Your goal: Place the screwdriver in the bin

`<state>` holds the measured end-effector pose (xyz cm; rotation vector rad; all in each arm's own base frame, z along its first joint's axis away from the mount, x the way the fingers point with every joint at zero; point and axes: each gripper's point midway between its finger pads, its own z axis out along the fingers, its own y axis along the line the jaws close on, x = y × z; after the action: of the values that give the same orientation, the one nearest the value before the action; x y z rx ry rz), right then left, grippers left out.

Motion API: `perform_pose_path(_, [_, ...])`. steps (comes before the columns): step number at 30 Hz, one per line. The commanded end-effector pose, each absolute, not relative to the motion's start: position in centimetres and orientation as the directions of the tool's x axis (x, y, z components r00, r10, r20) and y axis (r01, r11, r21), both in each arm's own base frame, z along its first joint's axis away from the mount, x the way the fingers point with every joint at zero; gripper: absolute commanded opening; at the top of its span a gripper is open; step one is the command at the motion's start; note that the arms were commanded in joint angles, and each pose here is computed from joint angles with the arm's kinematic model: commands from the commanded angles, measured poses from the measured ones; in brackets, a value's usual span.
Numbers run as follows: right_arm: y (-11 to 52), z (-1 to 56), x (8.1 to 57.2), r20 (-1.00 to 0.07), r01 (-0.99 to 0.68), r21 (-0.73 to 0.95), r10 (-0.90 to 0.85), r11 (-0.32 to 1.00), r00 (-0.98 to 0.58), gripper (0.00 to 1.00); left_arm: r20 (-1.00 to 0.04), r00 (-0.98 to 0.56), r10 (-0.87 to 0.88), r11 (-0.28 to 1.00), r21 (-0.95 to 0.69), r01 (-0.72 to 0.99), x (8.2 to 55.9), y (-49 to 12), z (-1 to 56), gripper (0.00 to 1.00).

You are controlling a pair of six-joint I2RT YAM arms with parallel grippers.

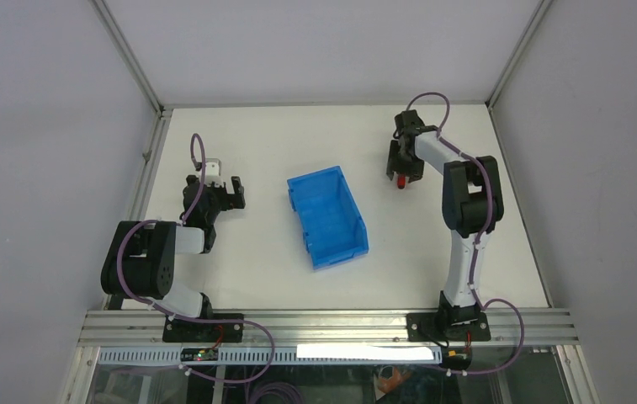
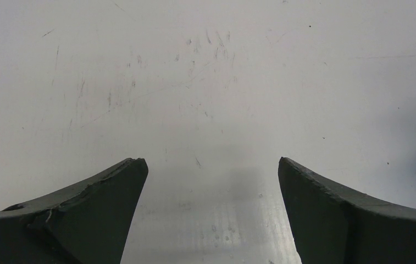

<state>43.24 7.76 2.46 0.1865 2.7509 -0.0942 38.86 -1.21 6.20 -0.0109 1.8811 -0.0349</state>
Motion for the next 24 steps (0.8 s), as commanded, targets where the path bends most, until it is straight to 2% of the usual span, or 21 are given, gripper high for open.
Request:
perform_pose_path(1, [8.6,1.1,43.9,-0.359,0.143,0.013,0.138,0.990,-0.923,0.49,-0.966,-0.253,-0.042,0.999,-0.048,0.021,39.4,-1.7,7.9,0.99])
perform_pose_path(4, [8.4,1.5,44.1,-0.359,0.148,0.003,0.139,0.989,-0.923,0.11,-0.967,-0.253,-0.042,0.999,-0.049,0.020,39.4,-1.7,7.9,0.99])
perform_pose_path(6, [8.3,2.9,44.3,-0.380,0.143,0.000,0.132,0.990,-0.916,0.00,-0.966,-0.254,-0.042,0.999,-0.048,0.020,39.4,-1.7,7.8,0.99])
perform_pose_path(16, [6.4,16.0,42.1,-0.547,0.162,-0.021,0.124,0.987,-0.828,0.00,-0.966,-0.253,-0.043,0.999,-0.050,0.020,39.4,-1.7,7.9,0.99])
perform_pose_path(24, [11.6,25.3,38.4,-0.696,0.008,-0.021,-0.009,1.000,-0.718,0.00,-0.966,-0.254,-0.043,0.999,-0.049,0.020,39.4,-1.7,7.8,0.99])
